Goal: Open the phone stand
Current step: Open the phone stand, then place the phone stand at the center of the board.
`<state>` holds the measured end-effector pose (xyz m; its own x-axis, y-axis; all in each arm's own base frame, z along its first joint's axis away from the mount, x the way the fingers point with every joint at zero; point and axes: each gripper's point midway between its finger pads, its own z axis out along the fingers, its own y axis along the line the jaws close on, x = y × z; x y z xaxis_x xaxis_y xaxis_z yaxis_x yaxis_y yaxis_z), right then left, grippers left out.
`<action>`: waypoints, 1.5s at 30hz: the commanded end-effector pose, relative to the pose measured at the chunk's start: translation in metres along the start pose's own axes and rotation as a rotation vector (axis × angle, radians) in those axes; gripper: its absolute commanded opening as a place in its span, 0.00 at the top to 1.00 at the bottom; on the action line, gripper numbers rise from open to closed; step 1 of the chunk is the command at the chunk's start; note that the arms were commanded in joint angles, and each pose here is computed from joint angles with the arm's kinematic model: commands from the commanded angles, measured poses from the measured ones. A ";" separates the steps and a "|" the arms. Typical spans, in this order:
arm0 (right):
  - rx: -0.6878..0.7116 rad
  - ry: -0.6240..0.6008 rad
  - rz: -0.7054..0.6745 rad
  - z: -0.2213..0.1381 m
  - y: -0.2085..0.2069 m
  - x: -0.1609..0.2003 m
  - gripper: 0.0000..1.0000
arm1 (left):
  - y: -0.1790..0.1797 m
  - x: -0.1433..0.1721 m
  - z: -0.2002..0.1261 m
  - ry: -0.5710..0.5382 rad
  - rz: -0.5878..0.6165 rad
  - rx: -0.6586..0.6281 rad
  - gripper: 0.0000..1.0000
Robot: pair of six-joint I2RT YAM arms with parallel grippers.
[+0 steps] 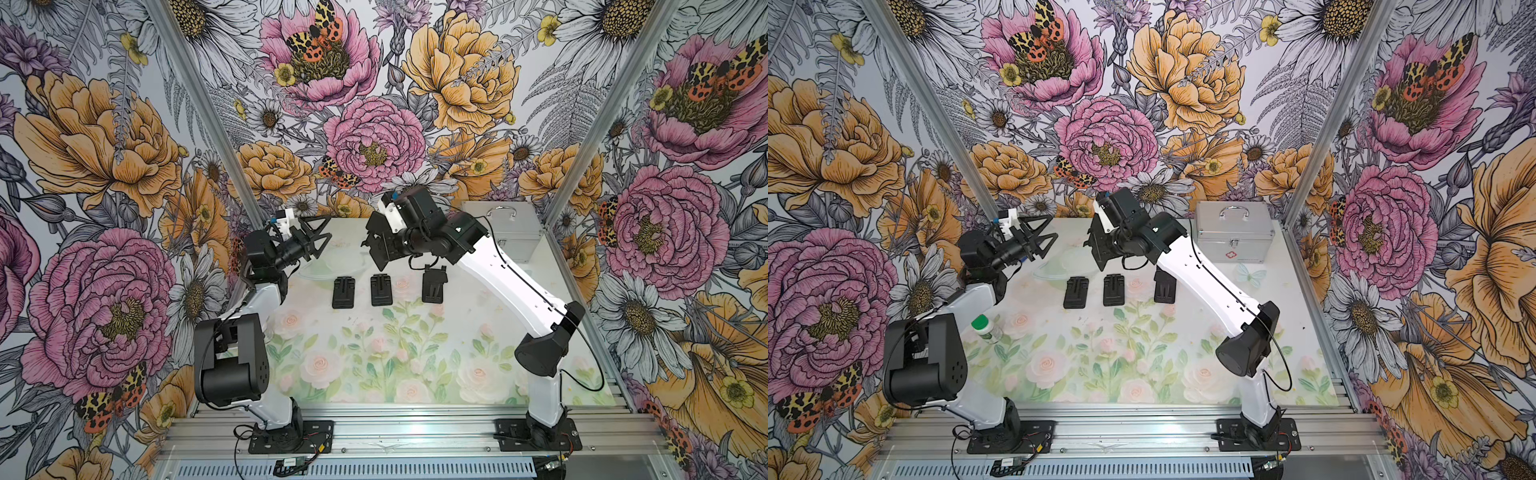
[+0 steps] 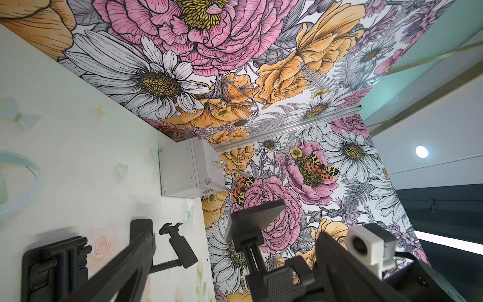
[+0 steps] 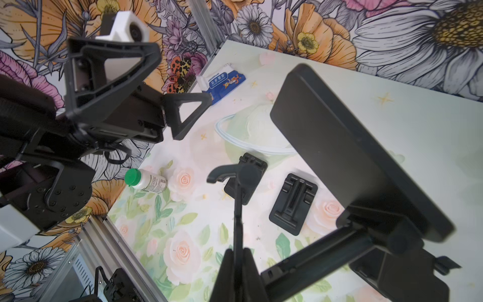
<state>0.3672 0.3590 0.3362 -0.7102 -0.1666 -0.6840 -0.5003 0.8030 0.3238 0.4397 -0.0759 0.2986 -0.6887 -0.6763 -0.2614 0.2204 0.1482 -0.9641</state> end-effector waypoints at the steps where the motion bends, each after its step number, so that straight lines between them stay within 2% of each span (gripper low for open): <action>1: 0.005 -0.098 0.102 -0.037 -0.023 -0.027 1.00 | -0.003 0.001 -0.014 -0.050 0.035 -0.020 0.01; 8: 0.049 -0.145 0.300 -0.070 -0.083 -0.036 1.00 | 0.009 0.029 -0.034 -0.055 0.030 -0.080 0.01; 13: 0.025 -0.205 0.457 -0.093 -0.116 -0.032 1.00 | 0.020 0.051 -0.048 -0.049 0.004 -0.107 0.01; 21: -0.065 -0.299 0.686 -0.121 -0.162 -0.002 1.00 | 0.028 0.082 -0.059 -0.055 -0.028 -0.139 0.01; 25: -0.125 -0.335 0.787 -0.127 -0.179 0.021 1.00 | 0.024 0.101 -0.057 -0.044 0.002 -0.200 0.01; 28: -0.174 -0.362 0.867 -0.127 -0.192 0.040 1.00 | 0.018 0.116 -0.063 -0.043 0.071 -0.295 0.01; 32: -0.222 -0.390 0.969 -0.123 -0.208 0.068 1.00 | 0.021 0.131 -0.084 -0.038 0.088 -0.401 0.01; 39: -0.316 -0.448 1.153 -0.109 -0.231 0.109 1.00 | 0.032 0.156 -0.113 -0.029 0.084 -0.478 0.01; 45: -0.335 -0.444 1.255 -0.090 -0.244 0.140 1.00 | 0.040 0.163 -0.119 -0.009 0.090 -0.516 0.01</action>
<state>0.3379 0.0872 0.1887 -0.5830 0.8089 0.0762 0.3411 0.1586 0.9265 0.2606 -0.0981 0.2320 -0.6593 -0.6671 -0.3468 -0.0440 0.4947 -0.8680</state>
